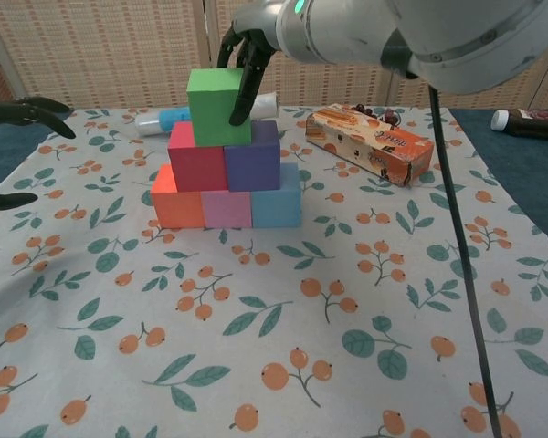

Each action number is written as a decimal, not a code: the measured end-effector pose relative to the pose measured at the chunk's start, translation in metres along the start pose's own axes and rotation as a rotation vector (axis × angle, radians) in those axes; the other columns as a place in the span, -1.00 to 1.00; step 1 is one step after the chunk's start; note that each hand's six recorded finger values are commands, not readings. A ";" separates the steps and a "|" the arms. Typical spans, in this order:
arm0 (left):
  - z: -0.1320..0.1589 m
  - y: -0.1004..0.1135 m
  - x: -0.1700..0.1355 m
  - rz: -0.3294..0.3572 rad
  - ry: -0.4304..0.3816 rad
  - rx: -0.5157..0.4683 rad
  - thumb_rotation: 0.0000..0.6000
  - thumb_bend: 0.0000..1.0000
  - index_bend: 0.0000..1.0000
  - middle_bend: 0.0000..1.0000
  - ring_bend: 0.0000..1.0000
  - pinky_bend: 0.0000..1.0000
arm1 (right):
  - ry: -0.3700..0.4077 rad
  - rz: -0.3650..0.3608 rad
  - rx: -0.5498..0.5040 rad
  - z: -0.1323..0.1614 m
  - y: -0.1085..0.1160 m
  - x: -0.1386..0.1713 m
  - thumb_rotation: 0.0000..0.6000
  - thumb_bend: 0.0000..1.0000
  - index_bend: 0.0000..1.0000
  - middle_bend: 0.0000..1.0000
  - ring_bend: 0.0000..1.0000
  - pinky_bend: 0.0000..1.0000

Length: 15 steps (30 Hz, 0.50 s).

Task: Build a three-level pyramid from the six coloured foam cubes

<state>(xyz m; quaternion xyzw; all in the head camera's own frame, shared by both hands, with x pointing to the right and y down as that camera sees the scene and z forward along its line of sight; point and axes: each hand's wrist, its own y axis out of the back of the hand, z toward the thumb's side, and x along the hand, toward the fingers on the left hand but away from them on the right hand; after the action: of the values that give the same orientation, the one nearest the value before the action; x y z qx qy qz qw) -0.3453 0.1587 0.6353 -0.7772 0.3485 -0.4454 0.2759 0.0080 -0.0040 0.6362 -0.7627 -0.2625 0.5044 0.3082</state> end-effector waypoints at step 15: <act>0.002 0.000 0.000 0.001 -0.005 0.003 1.00 -0.41 -0.57 -1.00 -1.00 -1.00 | -0.001 0.006 0.003 -0.002 0.000 0.004 1.00 -1.00 -0.98 -0.45 -0.99 -1.00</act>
<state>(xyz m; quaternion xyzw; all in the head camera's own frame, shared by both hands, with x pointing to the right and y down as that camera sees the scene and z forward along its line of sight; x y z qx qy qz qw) -0.3437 0.1587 0.6345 -0.7777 0.3477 -0.4437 0.2781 0.0107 -0.0019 0.6343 -0.7627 -0.2595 0.5062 0.3078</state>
